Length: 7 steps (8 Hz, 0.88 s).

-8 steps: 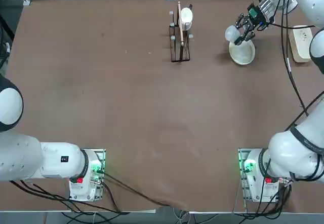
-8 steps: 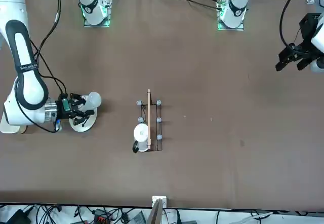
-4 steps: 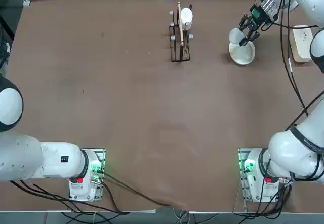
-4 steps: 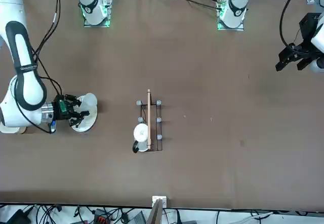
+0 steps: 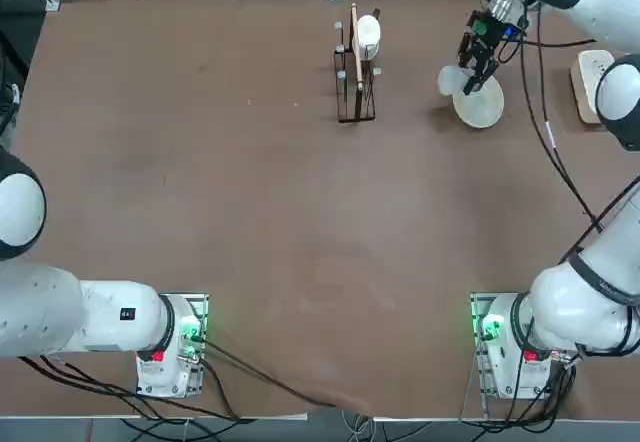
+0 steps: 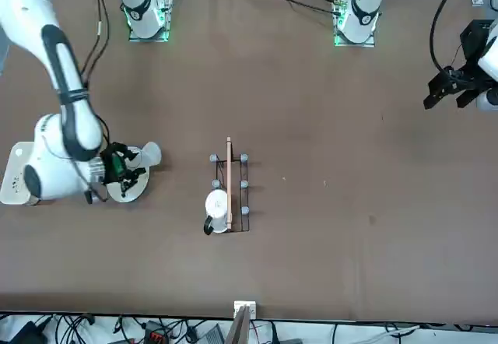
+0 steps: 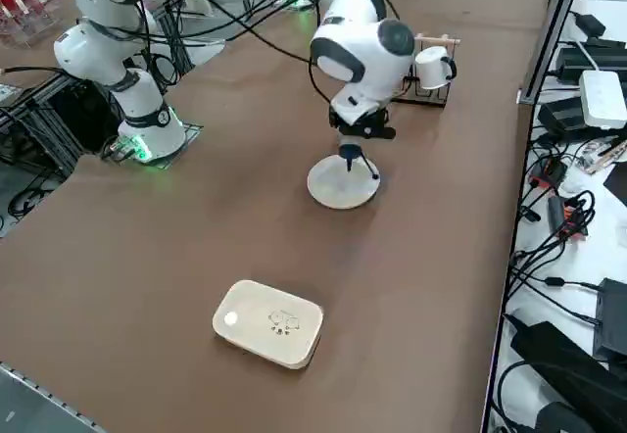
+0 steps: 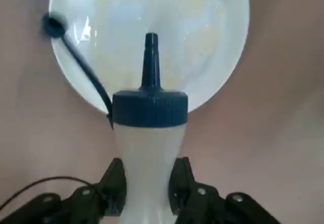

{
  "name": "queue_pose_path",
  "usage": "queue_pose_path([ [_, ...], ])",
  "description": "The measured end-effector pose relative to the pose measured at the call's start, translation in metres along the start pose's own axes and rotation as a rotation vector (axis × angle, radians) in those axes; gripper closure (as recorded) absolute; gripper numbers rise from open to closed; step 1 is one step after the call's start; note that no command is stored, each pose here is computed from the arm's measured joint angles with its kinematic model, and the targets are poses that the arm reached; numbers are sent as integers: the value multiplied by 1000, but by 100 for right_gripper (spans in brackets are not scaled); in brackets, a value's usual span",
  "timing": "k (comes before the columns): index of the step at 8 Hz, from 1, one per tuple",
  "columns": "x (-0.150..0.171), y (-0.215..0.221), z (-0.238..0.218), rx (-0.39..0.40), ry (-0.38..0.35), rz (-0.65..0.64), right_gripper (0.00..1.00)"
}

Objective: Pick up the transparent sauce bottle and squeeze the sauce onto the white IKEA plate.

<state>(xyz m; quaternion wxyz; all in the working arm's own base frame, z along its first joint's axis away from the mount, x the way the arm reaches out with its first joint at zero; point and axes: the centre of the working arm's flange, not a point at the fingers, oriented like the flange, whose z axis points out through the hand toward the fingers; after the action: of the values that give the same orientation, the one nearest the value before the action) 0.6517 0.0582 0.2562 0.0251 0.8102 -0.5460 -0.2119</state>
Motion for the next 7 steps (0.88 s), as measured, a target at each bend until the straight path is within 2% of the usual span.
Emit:
queue_pose_path([
  [2, -34, -12, 9, -57, 229, 80, 61],
  [3, -47, -16, 11, -59, 293, 120, 61],
  [4, -54, -18, 8, -49, 321, 143, 61],
  [7, -62, -15, -24, -30, 342, 162, 61],
])
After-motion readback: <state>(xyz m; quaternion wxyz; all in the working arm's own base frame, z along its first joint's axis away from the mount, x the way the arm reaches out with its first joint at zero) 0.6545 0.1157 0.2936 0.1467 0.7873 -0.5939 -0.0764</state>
